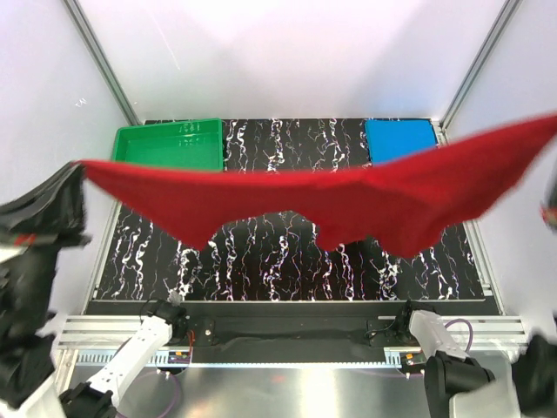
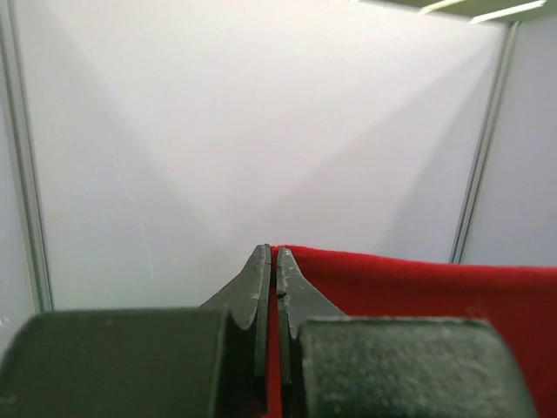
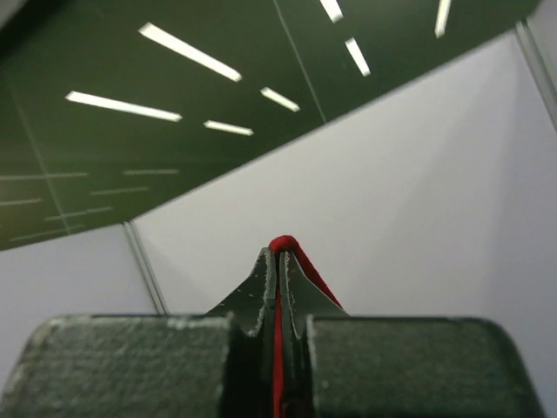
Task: Fold and stack the t-shirts
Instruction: Flatten the tshirt out
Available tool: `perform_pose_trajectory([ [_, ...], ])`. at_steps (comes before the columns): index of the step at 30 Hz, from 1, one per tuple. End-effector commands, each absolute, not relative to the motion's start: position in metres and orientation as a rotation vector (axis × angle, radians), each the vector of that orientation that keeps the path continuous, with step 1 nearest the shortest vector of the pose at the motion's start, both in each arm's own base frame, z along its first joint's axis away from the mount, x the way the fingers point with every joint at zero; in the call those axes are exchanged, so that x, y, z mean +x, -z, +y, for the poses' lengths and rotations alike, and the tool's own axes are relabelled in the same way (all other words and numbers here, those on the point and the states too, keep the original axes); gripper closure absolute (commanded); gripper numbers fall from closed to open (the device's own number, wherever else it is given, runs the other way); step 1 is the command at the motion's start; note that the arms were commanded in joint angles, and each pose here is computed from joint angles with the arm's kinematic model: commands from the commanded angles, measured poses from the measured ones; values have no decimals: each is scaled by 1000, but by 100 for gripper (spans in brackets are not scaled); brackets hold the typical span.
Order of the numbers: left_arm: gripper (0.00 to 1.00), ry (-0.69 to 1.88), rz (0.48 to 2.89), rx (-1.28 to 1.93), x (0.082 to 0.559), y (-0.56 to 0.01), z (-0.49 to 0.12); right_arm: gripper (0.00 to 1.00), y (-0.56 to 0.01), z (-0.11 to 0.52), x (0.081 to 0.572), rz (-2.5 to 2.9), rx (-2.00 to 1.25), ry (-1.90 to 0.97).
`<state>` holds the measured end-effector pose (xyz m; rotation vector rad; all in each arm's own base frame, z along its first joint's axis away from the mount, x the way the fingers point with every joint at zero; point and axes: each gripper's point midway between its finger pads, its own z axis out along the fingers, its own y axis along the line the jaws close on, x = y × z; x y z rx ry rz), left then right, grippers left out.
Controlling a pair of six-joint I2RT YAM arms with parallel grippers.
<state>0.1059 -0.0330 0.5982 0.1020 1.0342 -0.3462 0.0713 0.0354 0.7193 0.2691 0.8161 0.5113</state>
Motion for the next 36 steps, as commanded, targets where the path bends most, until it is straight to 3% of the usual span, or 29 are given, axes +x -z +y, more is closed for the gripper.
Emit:
perform_pose_trajectory([
  [1,100,312,1018,124,102,-603,-29,100,-749,33,41,674,235,-477],
  [5,100,276,1052,85,116,-604,-23,100,-761,33,43,644,231,-504],
  [10,100,177,1182,-19,167,-584,-16,100,-735,19,132,795,306,-548],
  [17,100,2,1434,-57,265,-492,-28,100,-613,2,308,1150,451,-677],
  [26,100,-192,1832,-2,388,-283,-22,100,-408,-7,489,1541,633,-760],
  [31,100,-228,1946,47,449,-227,-22,100,-331,8,547,1717,639,-789],
  [36,100,-140,1974,58,486,-226,-37,100,-307,22,577,1817,593,-779],
])
